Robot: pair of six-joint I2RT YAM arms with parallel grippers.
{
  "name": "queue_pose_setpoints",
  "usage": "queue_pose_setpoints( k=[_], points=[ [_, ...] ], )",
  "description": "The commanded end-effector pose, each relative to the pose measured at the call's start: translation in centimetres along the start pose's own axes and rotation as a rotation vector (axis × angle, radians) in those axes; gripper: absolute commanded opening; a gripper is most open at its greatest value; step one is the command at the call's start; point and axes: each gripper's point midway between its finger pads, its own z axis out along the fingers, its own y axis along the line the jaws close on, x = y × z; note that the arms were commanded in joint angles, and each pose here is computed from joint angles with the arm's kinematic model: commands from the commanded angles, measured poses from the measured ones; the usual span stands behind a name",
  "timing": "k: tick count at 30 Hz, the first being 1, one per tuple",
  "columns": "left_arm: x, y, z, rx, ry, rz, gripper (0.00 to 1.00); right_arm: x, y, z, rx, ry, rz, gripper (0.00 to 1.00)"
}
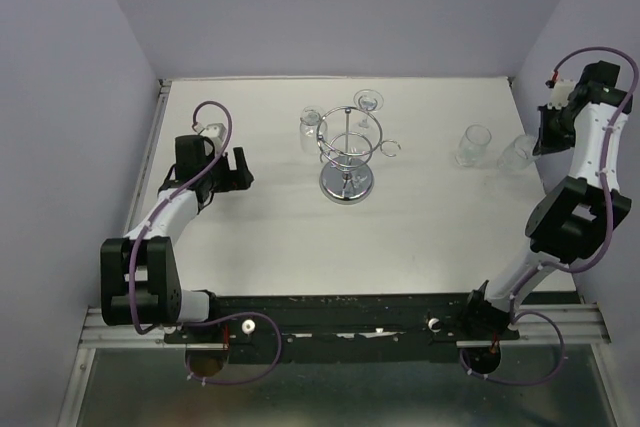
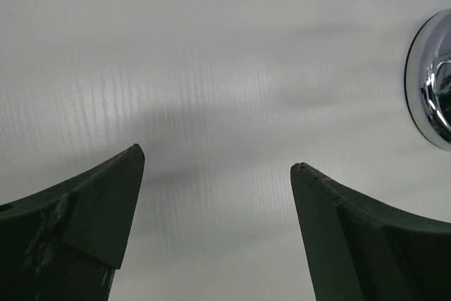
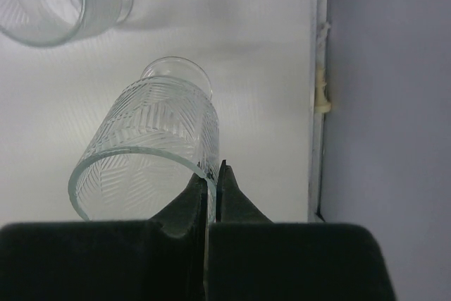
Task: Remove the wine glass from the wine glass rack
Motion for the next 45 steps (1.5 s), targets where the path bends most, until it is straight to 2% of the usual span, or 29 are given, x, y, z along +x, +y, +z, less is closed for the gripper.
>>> queue_pose_setpoints(
  k=[1,8,15,25,37,38,39,40,42,45],
  points=[
    [1.3,1.2,0.3,-0.038,0.034,0.055,0.99,-4.9,-1.9,-0.2,0.074,-0.111,-0.001,0.01],
    [0.9,1.2,0.7,-0.029,0.024,0.078,0.99,-5.7,-3.4,4.2,0.084,-0.050,-0.021,0.01],
    [0.7,1.3,0.9,-0.031,0.025,0.073,0.99,-6.9,-2.0,6.5,0.005,-0.052,-0.043,0.01],
    [1.0,0.7,1.0,-0.012,0.018,0.054,0.99,-7.5,-0.2,10.3,-0.006,0.008,-0.104,0.01],
    [0.7,0.4,1.7,-0.001,0.017,0.069,0.99,-5.8,-0.1,11.7,-0.022,0.072,-0.108,0.01],
    [0.7,0.3,1.8,0.003,0.017,0.071,0.99,-5.7,0.0,11.7,-0.024,0.077,-0.112,0.03],
    [0.5,0.2,2.0,0.007,0.013,0.073,0.99,-5.5,0.0,11.7,-0.027,0.087,-0.110,0.15],
    [0.3,0.0,2.1,0.010,0.009,0.077,0.99,-5.3,0.1,11.8,-0.030,0.094,-0.109,0.31],
    [0.2,0.1,2.3,0.010,0.009,0.076,0.99,-5.3,0.3,11.5,-0.037,0.088,-0.106,0.47],
    [-0.2,0.0,2.5,0.014,0.002,0.075,0.99,-6.3,0.6,10.5,-0.046,0.045,-0.095,0.54]
  ],
)
